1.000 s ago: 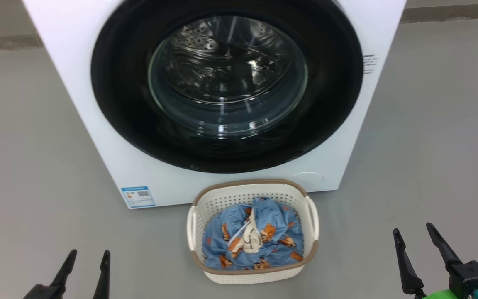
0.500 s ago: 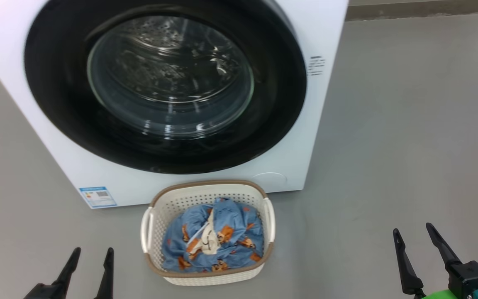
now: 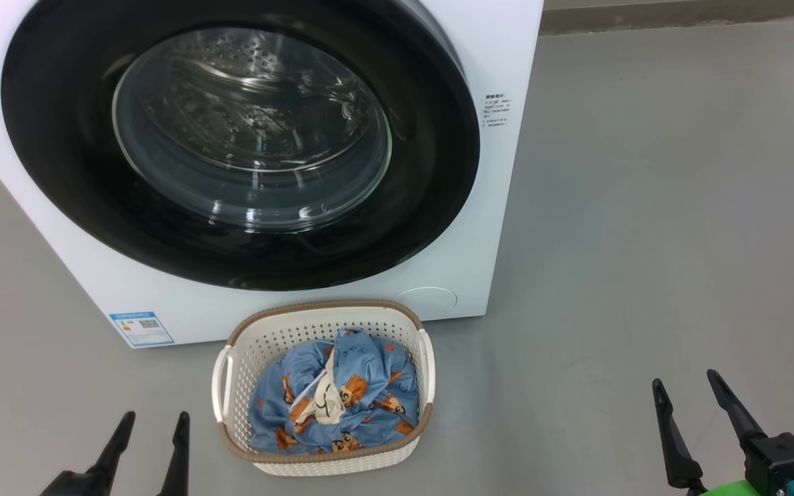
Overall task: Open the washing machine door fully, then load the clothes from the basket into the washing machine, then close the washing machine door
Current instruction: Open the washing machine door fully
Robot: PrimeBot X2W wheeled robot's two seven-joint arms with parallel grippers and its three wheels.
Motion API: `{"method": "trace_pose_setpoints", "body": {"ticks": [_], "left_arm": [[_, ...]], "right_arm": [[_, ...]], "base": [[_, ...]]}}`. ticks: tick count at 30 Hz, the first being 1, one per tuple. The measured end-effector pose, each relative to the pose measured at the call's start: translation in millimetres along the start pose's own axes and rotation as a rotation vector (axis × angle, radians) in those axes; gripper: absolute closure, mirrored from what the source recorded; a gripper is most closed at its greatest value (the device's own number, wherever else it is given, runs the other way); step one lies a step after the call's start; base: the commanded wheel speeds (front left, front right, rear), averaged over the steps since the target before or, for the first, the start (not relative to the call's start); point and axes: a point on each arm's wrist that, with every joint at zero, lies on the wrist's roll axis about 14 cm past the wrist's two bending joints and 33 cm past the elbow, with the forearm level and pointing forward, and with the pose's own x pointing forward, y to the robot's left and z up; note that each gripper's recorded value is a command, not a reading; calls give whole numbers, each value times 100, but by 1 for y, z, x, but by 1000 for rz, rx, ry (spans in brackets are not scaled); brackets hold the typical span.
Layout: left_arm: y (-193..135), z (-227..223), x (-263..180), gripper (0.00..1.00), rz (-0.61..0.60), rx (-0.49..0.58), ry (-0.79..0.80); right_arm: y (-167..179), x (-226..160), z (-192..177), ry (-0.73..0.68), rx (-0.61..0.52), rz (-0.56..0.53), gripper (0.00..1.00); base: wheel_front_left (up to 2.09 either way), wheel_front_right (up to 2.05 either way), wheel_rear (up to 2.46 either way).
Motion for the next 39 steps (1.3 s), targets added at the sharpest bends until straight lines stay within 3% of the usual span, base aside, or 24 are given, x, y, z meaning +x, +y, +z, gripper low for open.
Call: {"method": "trace_pose_setpoints", "body": {"ticks": [2,3,4,5,12,16,19,23,24,28,34,39], "left_arm": [[0,0,0,0,0,0,0],[0,0,0,0,0,0,0],[0,0,0,0,-1,0,0],[0,0,0,0,0,0,0],[1,0,-1,0,4,0,1],[2,-1,-2,0,9,-1,3],[3,-2,-2,0,11,-2,8],[4,-5,-2,0,15,-2,14],[5,-7,-2,0,17,-8,21],[9,-12,-3,0,32,-25,36],[13,-20,-6,0,50,-41,60],[9,-25,-5,0,57,-69,70]], "right_arm": [[0,0,1,-2,1,-2,0],[0,0,1,-2,1,-2,51],[0,0,1,-5,7,-3,85],[0,0,2,-6,13,-4,100],[1,1,3,-12,46,-6,100],[-2,1,3,-23,153,-34,100],[-7,1,0,-25,292,-71,100],[-28,-3,-15,-23,561,-188,100],[-40,-4,-25,-22,681,-254,100],[-53,6,-34,-51,904,-345,100],[-51,17,-61,-22,1163,-432,100],[-74,35,-63,-38,1273,-452,100]], "base": [[0,0,0],[0,0,0],[0,0,0],[0,0,0],[0,0,0],[0,0,0],[0,0,0],[0,0,0],[0,0,0],[0,0,0],[0,0,0],[0,0,0]]}}
